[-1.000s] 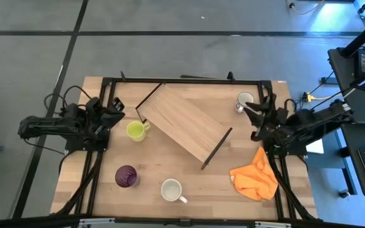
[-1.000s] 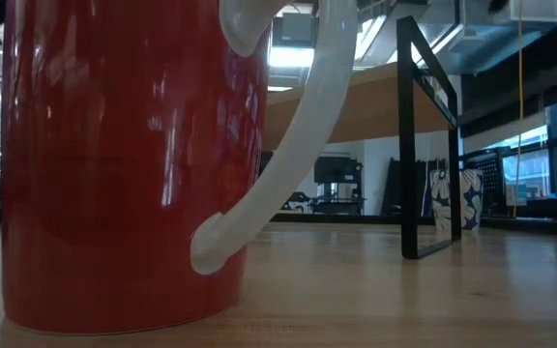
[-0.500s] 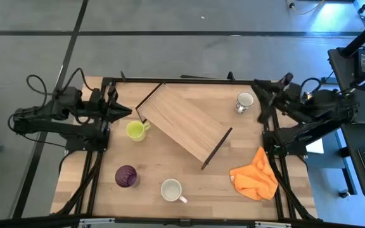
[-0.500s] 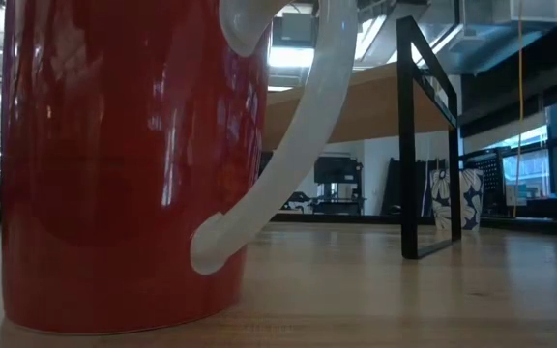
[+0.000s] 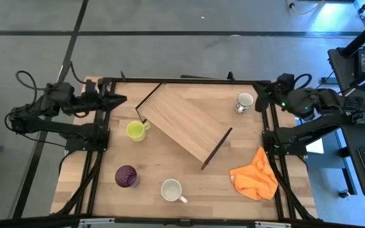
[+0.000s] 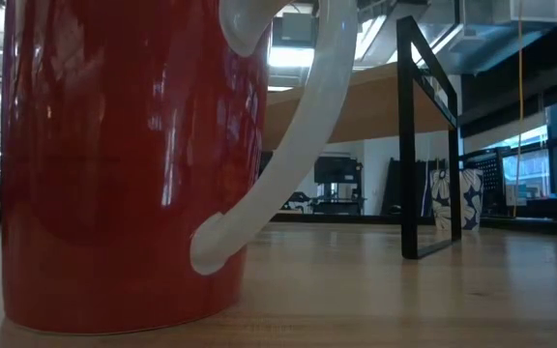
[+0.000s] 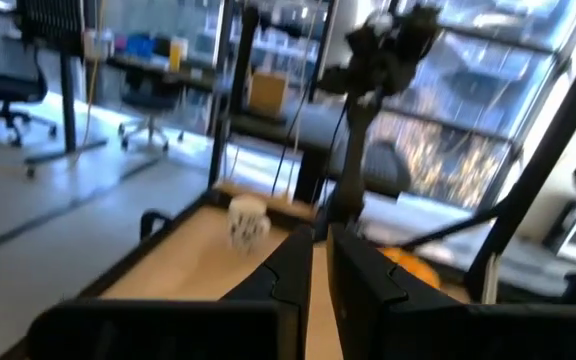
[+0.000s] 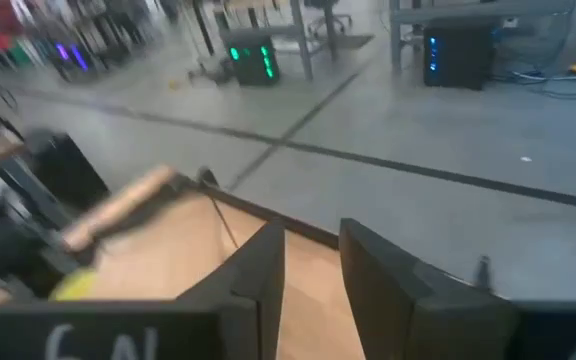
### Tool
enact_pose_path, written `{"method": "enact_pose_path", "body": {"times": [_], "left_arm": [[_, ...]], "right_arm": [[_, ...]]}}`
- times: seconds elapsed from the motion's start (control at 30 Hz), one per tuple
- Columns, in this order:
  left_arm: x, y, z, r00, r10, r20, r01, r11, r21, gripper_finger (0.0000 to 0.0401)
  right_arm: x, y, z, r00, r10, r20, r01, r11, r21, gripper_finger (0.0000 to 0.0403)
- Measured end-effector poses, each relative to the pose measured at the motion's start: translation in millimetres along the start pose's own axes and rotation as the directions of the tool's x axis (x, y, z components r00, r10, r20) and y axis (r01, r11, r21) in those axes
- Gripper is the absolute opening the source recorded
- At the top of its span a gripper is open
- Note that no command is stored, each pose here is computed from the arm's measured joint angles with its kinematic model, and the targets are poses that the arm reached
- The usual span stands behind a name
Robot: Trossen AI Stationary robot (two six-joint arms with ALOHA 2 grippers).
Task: Stack small to large cups/mugs on shelf
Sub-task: Put the violet glass on the shelf
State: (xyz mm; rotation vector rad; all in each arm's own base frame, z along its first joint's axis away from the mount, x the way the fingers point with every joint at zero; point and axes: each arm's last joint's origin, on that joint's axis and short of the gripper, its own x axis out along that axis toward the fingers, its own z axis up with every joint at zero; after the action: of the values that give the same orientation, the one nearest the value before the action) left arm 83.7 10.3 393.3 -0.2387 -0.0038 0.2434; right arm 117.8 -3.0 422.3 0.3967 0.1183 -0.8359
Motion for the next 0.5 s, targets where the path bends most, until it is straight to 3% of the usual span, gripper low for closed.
{"method": "enact_pose_path", "body": {"times": [0.2,0.33,0.5], "left_arm": [[-3,-3,13,0.991,-0.031,0.132,0.037,0.999,-0.040,0.0031],[-3,-3,15,0.988,-0.028,0.151,0.035,0.998,-0.043,0.0031],[-3,-3,15,0.988,-0.018,0.151,0.024,0.999,-0.040,0.0031]], "right_arm": [[0,9,11,0.995,0.070,0.075,-0.079,0.988,0.131,0.0101],[-1,11,17,0.990,0.086,0.112,-0.105,0.978,0.180,0.0101],[-2,10,17,0.990,0.043,0.135,-0.050,0.998,0.048,0.0101]]}}
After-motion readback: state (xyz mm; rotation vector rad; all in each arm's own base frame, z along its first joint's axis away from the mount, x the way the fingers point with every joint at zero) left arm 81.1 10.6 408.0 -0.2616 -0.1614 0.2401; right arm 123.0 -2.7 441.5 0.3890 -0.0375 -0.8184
